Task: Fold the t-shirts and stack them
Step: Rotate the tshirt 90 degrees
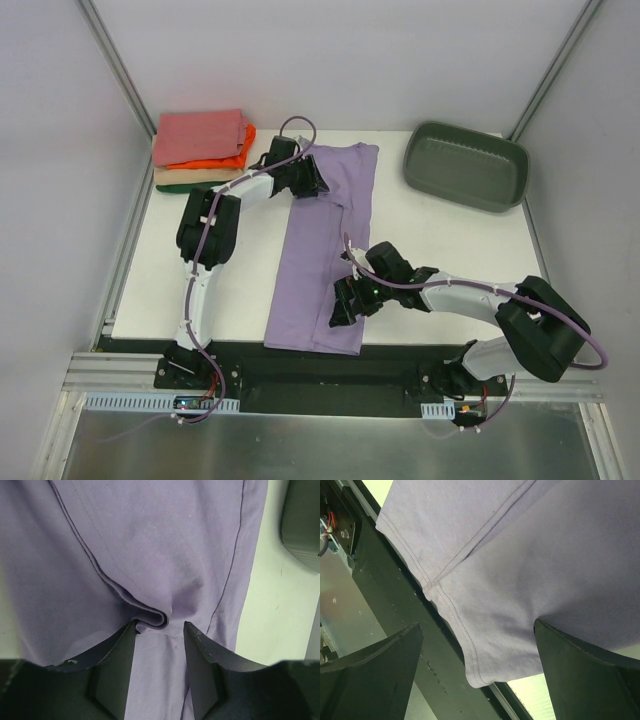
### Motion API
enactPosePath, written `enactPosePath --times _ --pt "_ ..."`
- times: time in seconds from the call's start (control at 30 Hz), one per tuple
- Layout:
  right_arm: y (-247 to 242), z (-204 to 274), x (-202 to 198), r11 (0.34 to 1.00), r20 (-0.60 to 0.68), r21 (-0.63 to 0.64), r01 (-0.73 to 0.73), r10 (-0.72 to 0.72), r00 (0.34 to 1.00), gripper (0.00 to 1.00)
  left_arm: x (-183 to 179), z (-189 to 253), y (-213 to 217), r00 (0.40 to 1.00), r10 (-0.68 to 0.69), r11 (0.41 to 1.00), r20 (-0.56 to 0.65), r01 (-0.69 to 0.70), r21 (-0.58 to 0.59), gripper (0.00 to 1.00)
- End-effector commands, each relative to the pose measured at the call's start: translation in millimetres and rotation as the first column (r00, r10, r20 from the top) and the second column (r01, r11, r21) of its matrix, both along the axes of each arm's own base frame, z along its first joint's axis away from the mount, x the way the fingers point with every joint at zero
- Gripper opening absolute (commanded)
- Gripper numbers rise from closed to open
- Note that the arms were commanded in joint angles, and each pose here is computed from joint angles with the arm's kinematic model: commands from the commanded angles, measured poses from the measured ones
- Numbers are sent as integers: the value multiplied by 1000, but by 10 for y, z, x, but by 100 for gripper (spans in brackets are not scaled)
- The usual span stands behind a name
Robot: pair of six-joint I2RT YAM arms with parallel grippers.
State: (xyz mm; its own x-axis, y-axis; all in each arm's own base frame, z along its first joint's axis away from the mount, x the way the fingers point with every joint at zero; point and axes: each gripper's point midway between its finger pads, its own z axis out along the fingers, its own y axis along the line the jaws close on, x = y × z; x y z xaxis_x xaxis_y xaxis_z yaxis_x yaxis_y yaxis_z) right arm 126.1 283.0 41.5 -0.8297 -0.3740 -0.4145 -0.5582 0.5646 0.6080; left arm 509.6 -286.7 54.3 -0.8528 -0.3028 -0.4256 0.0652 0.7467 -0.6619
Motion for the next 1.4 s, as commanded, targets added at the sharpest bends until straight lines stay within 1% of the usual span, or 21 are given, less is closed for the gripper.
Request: enactPosePath --times 0.0,0.13,0.27,0.37,0.43,0.53,0.67,0.77,0.9,1.07,1.2,1.37 --pt "-118 -161 -138 999 -60 -50 -4 1 998 96 -36 -48 12 1000 -20 1000 -10 20 14 41" --pt "-137 -181 -154 998 -66 -56 -1 -3 998 96 -166 -91 -6 999 -42 999 -30 42 15 36" --pt "-154 -202 -169 998 -71 -61 -1 -3 997 96 -269 -66 23 999 -41 998 -24 42 40 36" --pt "-170 -225 -166 998 -70 -70 8 -13 997 96 -264 -85 19 999 -42 996 -5 42 72 32" --pt "-178 -238 -162 997 -70 -76 14 -19 997 96 -227 -89 -4 999 -41 997 -4 41 66 30" --pt "-187 -267 -164 996 -77 -86 19 -26 997 96 -179 -35 -56 999 -50 998 4 49 45 25" --pt "-196 -301 -162 995 -85 -99 25 -33 996 96 -155 82 -68 999 -46 998 22 45 34 15" --pt "-196 -319 -168 994 -94 -106 29 -39 995 96 -154 178 -54 999 -36 999 33 35 27 0" --pt "-199 -323 -175 994 -103 -107 34 -45 994 96 -197 277 -61 998 -39 999 39 38 15 0" --pt "-228 -334 -186 992 -104 -115 47 -59 993 96 -290 301 -23 1000 -21 1000 14 21 11 0" --pt "-264 -355 -197 991 -101 -126 53 -66 993 96 -401 270 28 1000 -15 1000 -19 15 18 0" --pt "-302 -406 -214 988 -103 -145 57 -72 992 96 -564 173 74 995 -28 999 -94 32 35 0"
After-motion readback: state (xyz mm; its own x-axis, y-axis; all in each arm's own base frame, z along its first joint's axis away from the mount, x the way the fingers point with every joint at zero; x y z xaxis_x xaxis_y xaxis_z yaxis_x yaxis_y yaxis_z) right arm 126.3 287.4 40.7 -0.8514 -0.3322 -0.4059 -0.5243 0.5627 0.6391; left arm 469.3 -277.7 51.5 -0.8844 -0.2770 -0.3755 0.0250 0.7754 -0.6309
